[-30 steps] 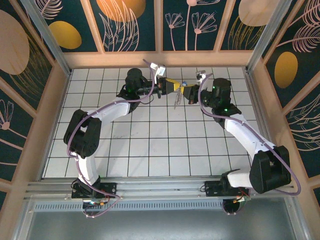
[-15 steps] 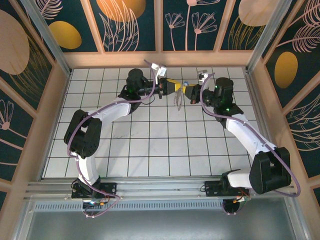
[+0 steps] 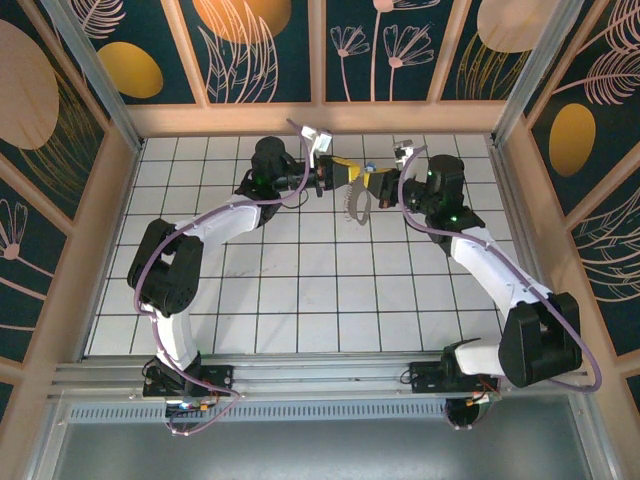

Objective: Put the keys on the keyring

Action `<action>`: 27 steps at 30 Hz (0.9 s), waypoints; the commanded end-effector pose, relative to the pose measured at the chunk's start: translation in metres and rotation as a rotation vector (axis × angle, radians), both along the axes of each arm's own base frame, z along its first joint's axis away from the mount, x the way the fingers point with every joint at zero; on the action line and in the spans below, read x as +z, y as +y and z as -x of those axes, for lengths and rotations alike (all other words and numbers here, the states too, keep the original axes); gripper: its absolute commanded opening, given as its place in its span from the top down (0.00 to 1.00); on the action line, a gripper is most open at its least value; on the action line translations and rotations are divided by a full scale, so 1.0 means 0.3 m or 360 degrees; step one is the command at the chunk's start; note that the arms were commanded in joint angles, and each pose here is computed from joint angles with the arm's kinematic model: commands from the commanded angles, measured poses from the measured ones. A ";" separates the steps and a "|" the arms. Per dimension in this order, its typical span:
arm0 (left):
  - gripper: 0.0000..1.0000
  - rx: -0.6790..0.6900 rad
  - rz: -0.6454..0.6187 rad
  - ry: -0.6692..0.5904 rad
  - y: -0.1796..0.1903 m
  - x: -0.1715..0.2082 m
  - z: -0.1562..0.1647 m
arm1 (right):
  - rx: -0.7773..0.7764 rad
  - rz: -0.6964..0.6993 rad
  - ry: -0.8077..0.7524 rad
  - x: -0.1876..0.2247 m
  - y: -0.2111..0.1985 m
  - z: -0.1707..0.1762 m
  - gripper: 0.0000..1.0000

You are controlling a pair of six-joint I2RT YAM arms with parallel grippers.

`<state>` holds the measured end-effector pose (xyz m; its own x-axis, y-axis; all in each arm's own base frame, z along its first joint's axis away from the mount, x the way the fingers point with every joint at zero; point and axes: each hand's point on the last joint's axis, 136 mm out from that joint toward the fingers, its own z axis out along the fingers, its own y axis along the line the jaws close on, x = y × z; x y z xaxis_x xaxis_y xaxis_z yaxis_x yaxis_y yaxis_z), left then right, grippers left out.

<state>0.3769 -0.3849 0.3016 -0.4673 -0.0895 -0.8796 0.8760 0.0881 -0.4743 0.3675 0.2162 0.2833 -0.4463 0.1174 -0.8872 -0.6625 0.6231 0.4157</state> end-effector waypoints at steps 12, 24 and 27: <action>1.00 -0.0055 0.0050 -0.0114 0.007 0.076 0.041 | -0.0028 0.0050 -0.0078 0.041 0.011 -0.027 1.00; 1.00 -0.0058 0.0043 -0.0110 0.007 0.069 0.044 | -0.0132 0.0029 -0.0146 0.118 -0.088 -0.039 1.00; 1.00 -0.0059 0.0043 -0.0112 0.007 0.069 0.045 | -0.0130 0.0024 -0.0147 0.127 -0.091 -0.039 1.00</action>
